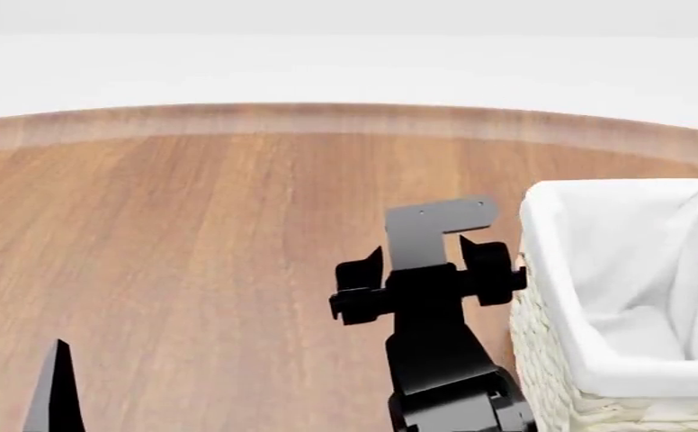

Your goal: Pick up the cream cheese box, and put it in the basket.

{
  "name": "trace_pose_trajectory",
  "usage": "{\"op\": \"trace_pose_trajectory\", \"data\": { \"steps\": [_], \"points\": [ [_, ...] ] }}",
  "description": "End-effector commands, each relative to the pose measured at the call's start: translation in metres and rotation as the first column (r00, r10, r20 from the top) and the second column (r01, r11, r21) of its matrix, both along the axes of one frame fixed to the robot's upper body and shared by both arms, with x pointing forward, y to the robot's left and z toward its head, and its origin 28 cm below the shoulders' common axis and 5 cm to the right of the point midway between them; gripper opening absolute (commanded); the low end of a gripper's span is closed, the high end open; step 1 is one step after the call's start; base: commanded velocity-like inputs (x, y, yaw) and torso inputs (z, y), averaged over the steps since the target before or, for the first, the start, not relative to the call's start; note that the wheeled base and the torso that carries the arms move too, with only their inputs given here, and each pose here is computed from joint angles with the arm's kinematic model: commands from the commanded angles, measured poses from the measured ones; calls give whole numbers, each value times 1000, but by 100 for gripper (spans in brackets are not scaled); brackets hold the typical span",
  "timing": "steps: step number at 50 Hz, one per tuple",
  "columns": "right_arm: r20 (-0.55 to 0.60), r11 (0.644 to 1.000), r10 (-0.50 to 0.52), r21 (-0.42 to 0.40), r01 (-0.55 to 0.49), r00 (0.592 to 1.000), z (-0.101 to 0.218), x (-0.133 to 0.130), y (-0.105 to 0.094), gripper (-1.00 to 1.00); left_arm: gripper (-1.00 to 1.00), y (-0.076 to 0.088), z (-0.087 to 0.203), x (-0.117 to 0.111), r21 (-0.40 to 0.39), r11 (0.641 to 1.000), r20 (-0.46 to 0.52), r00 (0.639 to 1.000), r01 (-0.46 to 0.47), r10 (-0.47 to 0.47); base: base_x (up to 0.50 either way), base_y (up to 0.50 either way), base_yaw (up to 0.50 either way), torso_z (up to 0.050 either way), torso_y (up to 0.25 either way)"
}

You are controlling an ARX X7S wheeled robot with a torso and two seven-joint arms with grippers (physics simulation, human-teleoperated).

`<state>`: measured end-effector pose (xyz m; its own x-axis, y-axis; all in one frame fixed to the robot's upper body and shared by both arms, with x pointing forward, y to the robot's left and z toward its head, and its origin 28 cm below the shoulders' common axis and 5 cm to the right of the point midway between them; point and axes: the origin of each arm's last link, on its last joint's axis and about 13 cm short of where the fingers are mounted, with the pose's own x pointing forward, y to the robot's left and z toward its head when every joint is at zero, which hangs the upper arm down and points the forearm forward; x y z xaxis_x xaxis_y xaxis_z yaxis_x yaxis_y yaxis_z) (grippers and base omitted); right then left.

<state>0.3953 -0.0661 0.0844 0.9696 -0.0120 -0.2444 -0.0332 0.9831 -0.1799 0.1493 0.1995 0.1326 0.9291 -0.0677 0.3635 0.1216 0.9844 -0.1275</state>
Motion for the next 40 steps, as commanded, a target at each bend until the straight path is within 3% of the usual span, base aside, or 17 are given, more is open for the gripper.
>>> {"op": "trace_pose_trajectory", "data": {
  "steps": [1,40],
  "points": [
    [-43,1000,-19,-6,19,999,-17,-8,-5,100,100,1,-2,1,0,1000,6,1000,-10,9,0,0,0,0,0],
    [-147,1000,-25,-23,22,989,-54,-30,-8,100,100,-1,-3,-2,19,1000,18,1000,18,-18,0,0,0,0,0]
  ]
}}
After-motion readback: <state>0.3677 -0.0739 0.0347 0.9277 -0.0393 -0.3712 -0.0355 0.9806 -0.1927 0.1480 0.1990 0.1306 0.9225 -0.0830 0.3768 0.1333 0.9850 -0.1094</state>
